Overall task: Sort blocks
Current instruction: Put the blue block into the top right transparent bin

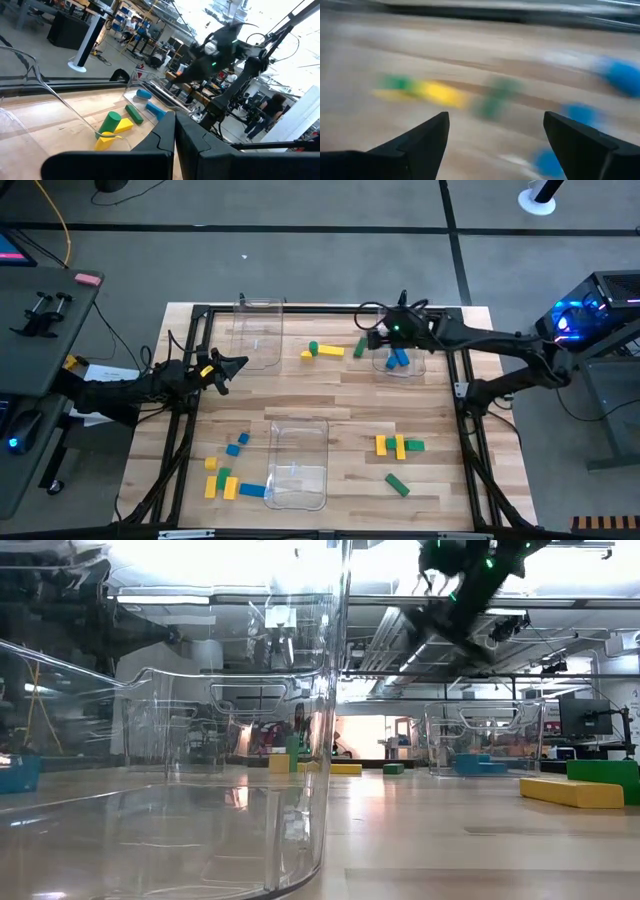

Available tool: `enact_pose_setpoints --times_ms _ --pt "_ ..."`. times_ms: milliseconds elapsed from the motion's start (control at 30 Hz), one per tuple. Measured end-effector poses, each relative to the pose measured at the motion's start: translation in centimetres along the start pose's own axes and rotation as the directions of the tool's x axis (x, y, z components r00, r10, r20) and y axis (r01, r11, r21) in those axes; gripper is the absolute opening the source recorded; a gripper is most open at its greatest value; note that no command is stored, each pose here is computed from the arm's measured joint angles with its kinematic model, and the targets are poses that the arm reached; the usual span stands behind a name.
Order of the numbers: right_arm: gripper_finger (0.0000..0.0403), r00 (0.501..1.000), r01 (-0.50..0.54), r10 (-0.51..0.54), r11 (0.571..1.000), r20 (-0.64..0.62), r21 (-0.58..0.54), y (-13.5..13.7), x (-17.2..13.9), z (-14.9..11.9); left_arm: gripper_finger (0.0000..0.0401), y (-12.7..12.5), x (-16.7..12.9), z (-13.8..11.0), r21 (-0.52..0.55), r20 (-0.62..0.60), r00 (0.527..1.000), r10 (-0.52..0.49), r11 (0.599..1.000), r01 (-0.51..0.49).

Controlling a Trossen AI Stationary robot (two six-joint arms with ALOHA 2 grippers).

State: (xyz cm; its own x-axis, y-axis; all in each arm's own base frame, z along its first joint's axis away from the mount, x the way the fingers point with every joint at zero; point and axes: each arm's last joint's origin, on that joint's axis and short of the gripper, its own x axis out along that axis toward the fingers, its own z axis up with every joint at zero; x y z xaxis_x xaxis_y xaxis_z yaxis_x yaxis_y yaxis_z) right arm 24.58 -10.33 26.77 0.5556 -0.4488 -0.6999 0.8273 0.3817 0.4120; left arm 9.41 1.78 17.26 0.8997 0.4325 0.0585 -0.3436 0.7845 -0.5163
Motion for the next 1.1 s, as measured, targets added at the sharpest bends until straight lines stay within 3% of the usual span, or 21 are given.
enact_pose_setpoints --times_ms 67,133,200,267,467,667,767,933,1033,1100 --pt "0.032 0.969 -0.241 0.242 0.97 0.042 -0.025 2.7 -0.5 -0.1 0.0 0.0 0.0 0.0 0.0 0.0 1.0 0.0 1.0 0.0" --pt "0.0319 0.881 -0.462 0.466 0.885 0.088 -0.059 5.5 -1.2 -0.3 0.0 0.0 0.0 0.0 0.0 0.0 1.0 0.0 1.0 0.0" --pt "0.0318 0.793 -0.596 0.601 0.799 0.099 -0.083 7.7 -1.7 -1.1 0.0 0.0 0.0 0.0 0.0 0.0 1.0 0.0 1.0 0.0" --pt "0.0318 0.741 -0.66 0.668 0.744 0.07 -0.104 9.8 -2.0 -2.1 0.0 0.0 0.0 0.0 0.0 0.0 1.0 0.0 1.0 0.0" --pt "0.0318 0.67 -0.736 0.739 0.649 -0.067 -0.194 16.0 -2.9 -5.6 0.0 0.0 0.0 0.0 0.0 0.0 1.0 0.0 1.0 0.0" --pt "0.0318 0.563 -0.81 0.825 0.538 -0.055 -0.234 21.1 -5.6 -5.3 0.0 0.0 0.0 0.1 -0.003 0.007 1.0 -0.003 1.0 0.003" --pt "0.0318 0.564 -0.797 0.826 0.539 -0.015 -0.272 22.6 -7.0 -4.3 0.0 -0.1 0.0 0.2 -0.008 0.02 1.0 -0.003 1.0 0.004" --pt "0.0318 0.656 -0.709 0.755 0.626 0.021 -0.325 23.0 -8.9 -2.4 0.0 -0.1 0.0 0.1 -0.188 0.014 1.0 -0.005 0.982 0.008" --pt "0.0318 0.718 -0.645 0.696 0.668 0.006 -0.372 22.8 -9.6 -1.9 0.0001 -0.2 0.0 0.3 -0.352 0.034 0.999 -0.023 0.935 0.033" --pt "0.0318 0.748 -0.612 0.664 0.683 -0.01 -0.398 22.5 -9.7 -1.6 0.0007 -0.9 0.0 1.1 -0.416 0.073 0.988 -0.139 0.896 0.157"
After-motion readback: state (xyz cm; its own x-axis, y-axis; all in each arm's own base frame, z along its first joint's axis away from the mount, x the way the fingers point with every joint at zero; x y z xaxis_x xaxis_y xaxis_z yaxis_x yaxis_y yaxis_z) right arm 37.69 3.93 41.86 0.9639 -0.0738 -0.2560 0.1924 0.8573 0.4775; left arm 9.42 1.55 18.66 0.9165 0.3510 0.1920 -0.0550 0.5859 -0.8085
